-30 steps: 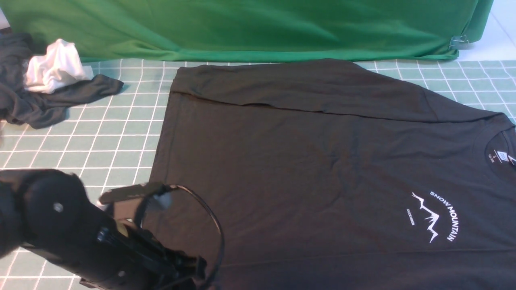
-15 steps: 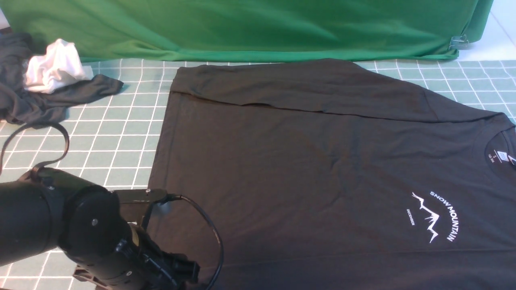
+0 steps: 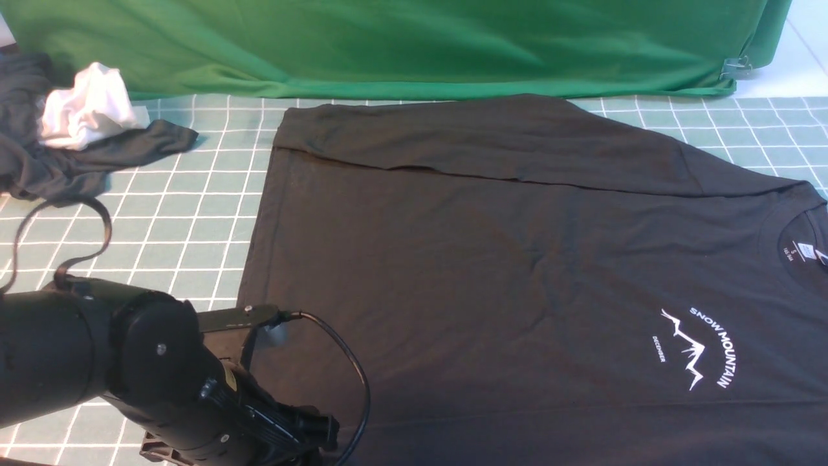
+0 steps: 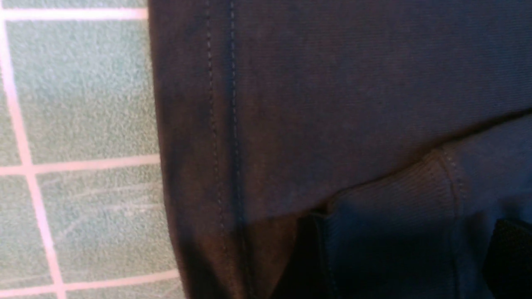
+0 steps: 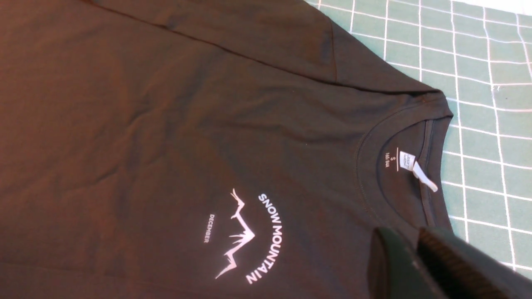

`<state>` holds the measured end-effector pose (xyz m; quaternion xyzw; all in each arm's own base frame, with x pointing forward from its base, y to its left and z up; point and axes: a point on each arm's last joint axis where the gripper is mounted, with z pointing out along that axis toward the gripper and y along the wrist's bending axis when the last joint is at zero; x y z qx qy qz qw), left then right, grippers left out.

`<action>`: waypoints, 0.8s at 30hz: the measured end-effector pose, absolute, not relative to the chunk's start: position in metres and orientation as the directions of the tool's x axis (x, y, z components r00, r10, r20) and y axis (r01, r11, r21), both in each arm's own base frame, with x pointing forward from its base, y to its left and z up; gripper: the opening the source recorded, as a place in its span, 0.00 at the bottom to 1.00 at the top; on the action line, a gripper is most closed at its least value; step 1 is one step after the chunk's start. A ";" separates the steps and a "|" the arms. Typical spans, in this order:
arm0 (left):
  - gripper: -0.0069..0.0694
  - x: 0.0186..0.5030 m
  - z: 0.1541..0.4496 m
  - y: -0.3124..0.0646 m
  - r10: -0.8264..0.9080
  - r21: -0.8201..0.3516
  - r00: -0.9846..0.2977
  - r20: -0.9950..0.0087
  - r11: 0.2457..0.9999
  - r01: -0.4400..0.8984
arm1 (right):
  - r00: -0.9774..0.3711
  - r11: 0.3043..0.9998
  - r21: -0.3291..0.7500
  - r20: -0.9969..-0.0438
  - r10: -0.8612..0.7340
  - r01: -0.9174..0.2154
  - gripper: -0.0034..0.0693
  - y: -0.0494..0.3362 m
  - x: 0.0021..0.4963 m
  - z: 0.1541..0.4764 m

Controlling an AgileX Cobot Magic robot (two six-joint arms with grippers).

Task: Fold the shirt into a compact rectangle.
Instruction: 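Grasp the left edge of the dark T-shirt lying flat on the table, then fold the left side of the black T-shirt inward over its body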

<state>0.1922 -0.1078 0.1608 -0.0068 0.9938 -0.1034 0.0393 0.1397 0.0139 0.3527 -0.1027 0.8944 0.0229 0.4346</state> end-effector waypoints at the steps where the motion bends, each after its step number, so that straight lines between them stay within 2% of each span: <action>1: 0.74 0.193 0.159 -0.107 -0.010 -0.194 -0.997 -0.075 0.981 0.005 | -0.601 0.978 -0.048 -0.782 -0.164 -0.204 0.18 0.014 0.140 0.353; 5: 0.74 0.193 0.157 -0.106 0.009 -0.176 -0.997 -0.076 0.984 0.022 | -0.601 0.978 -0.048 -0.782 -0.164 -0.204 0.18 0.014 0.140 0.353; 8: 0.70 0.194 0.157 -0.106 0.014 -0.174 -0.997 -0.082 0.984 0.028 | -0.601 0.978 -0.048 -0.782 -0.164 -0.204 0.19 0.014 0.140 0.353; 14: 0.34 0.196 0.157 -0.105 0.050 -0.161 -0.992 -0.117 0.985 0.069 | -0.601 0.978 -0.048 -0.782 -0.164 -0.204 0.21 0.014 0.140 0.353; 16: 0.18 0.196 0.157 -0.105 0.055 -0.160 -0.992 -0.117 0.984 0.074 | -0.601 0.978 -0.048 -0.782 -0.164 -0.204 0.22 0.014 0.140 0.353; 18: 0.13 0.196 0.157 -0.105 0.059 -0.158 -0.991 -0.117 0.984 0.078 | -0.601 0.978 -0.048 -0.782 -0.164 -0.204 0.22 0.014 0.140 0.353; 24: 0.11 0.194 0.166 -0.105 0.038 -0.188 -0.989 -0.142 0.980 0.064 | -0.601 0.978 -0.048 -0.782 -0.164 -0.204 0.23 0.014 0.140 0.353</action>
